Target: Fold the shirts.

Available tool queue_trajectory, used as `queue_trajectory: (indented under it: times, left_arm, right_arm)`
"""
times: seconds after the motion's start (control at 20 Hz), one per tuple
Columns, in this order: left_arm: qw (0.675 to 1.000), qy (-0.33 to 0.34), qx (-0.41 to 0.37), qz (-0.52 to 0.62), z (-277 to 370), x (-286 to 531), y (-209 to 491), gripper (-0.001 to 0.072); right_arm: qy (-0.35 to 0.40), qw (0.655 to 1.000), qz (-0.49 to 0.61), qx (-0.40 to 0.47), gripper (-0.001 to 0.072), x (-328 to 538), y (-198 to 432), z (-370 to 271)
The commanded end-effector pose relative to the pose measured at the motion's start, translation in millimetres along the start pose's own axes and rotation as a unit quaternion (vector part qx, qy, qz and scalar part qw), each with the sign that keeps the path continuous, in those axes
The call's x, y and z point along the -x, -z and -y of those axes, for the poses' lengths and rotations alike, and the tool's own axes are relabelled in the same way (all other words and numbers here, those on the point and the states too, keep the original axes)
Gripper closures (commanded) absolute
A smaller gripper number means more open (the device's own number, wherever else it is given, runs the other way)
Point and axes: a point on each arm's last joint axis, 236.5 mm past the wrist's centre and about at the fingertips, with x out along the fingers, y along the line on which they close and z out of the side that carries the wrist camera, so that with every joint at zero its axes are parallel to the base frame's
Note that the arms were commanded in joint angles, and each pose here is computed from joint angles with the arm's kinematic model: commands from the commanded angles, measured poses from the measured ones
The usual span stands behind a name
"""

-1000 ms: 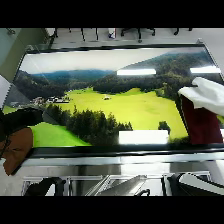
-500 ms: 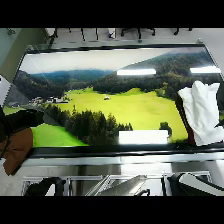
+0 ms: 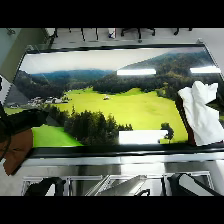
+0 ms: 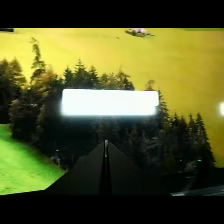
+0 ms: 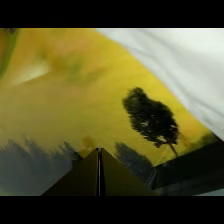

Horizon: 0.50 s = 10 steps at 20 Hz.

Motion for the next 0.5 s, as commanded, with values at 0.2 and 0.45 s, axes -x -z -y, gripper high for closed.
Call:
queue_trajectory:
  times: [0.2,0.45]
  left_arm:
    - [0.988,0.113,-0.001,-0.103,66,-51,80,0.0693]
    - [0.973,0.137,-0.03,-0.184,96,-84,137,0.0693]
  right_arm:
    - [-0.108,0.946,-0.009,0.304,0.0684,-62,183,-125]
    - [-0.113,0.934,-0.057,0.334,0.0683,-97,246,-110]
